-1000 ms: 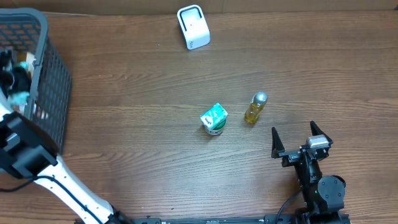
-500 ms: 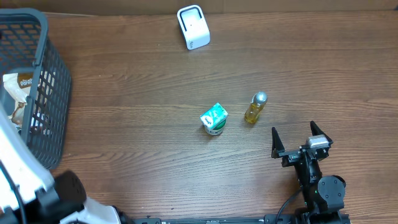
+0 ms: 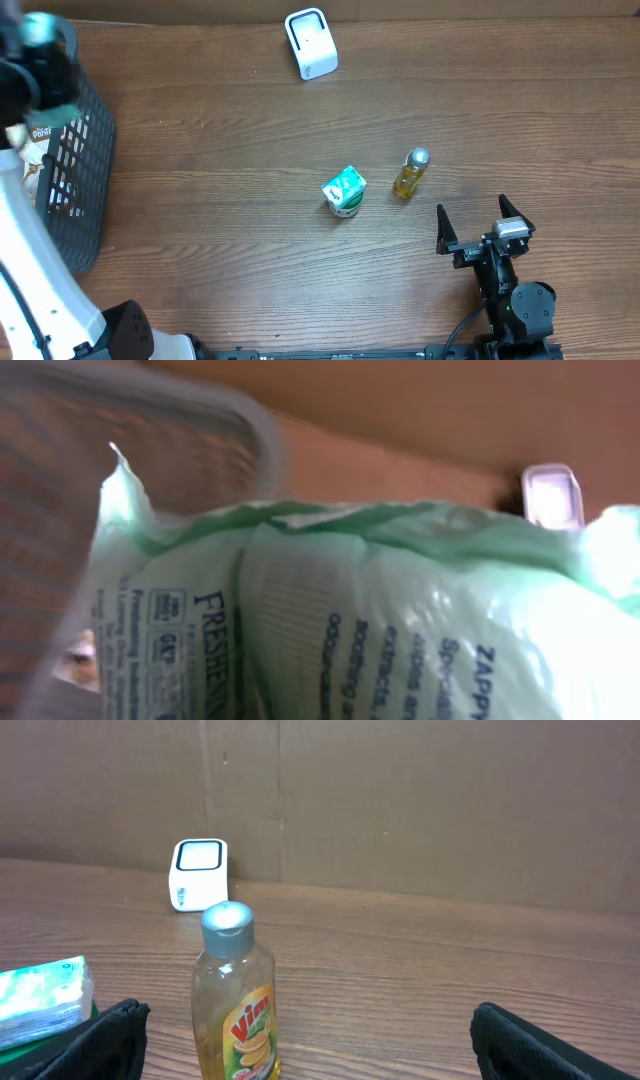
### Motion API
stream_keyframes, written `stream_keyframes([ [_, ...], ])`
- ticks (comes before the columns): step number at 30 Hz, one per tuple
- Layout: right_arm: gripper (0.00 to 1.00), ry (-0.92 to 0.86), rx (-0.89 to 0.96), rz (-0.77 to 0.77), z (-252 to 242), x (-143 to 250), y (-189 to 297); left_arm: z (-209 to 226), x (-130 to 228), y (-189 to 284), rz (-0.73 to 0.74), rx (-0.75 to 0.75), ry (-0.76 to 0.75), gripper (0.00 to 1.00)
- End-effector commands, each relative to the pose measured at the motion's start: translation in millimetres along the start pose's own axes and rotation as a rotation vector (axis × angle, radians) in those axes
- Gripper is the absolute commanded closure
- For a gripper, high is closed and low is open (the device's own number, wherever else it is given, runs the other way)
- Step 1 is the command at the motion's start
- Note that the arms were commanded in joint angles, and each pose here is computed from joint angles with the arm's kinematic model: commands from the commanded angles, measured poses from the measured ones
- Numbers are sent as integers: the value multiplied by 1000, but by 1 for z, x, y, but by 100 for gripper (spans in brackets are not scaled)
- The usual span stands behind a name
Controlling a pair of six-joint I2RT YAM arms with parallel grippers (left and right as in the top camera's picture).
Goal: Scan the item barcode
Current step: 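Grasp the mint-green wipes pack in the basket with the left gripper, then carry the wipes pack past the scanner and drop it on the table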
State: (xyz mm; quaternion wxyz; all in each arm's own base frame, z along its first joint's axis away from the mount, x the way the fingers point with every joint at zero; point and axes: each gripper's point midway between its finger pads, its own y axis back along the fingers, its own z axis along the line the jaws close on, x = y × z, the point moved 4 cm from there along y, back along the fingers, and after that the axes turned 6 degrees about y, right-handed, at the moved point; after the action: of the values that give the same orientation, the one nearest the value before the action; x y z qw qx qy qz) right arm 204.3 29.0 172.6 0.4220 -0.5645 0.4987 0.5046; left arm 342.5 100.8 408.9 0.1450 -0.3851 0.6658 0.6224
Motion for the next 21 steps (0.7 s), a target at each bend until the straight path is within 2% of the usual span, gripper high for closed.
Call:
stream_keyframes([
  [1, 0, 1, 1, -3, 0, 2, 0, -30, 37, -37, 172, 83, -19, 49],
  [4, 0, 1, 1, -3, 0, 2, 0, -53, 71, -71, 295, 116, -71, 53],
  [9, 0, 1, 1, -3, 0, 2, 0, -90, 141, -134, 429, 131, -119, 52],
  [13, 0, 1, 1, -3, 0, 2, 0, -109, 205, -181, 429, 30, -184, 53],
  [15, 0, 1, 1, -3, 0, 2, 0, -114, 224, -191, 422, 13, -204, 53],
  [21, 0, 1, 1, -3, 0, 2, 0, -143, 290, -214, 441, 56, -217, 55],
])
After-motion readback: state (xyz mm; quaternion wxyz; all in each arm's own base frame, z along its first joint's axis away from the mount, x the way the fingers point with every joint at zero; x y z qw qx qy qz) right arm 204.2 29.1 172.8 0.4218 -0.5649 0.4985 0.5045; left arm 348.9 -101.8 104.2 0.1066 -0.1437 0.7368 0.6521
